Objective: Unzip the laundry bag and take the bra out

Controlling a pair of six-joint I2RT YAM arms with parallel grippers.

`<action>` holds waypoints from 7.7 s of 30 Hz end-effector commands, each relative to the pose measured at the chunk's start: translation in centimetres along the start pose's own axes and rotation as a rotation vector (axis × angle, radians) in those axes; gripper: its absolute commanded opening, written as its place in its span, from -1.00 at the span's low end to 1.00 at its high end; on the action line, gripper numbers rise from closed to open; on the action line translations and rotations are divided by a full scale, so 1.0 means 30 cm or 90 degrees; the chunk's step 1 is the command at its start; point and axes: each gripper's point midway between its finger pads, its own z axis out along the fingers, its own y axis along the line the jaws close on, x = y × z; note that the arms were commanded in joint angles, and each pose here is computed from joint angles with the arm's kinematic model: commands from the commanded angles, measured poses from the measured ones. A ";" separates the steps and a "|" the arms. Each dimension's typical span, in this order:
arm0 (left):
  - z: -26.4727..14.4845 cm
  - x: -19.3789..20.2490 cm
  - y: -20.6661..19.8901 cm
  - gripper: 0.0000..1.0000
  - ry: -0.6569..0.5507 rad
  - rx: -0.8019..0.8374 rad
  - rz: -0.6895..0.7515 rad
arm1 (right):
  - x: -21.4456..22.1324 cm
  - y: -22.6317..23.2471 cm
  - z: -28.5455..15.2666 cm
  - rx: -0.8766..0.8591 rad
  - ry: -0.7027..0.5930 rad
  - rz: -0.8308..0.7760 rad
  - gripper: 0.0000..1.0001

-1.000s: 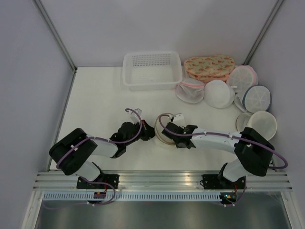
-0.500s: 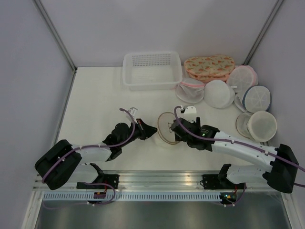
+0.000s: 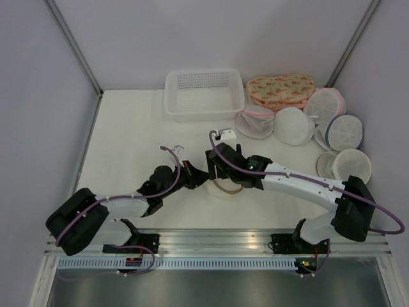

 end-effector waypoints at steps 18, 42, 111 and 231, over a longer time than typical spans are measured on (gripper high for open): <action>-0.046 -0.016 -0.018 -0.95 -0.029 0.014 -0.007 | 0.013 -0.334 -0.081 0.353 -0.017 -0.030 0.56; 0.014 -0.126 -0.234 -0.34 0.000 0.095 0.076 | -0.010 -0.650 -0.347 0.563 -0.069 0.015 0.96; -0.034 0.119 -0.006 -0.95 0.212 -0.171 0.178 | 0.166 -0.064 -0.011 -0.097 0.037 0.064 -0.99; -0.193 0.019 0.045 -0.95 0.088 -0.241 0.144 | -0.604 -0.491 0.080 0.182 -0.229 0.184 0.92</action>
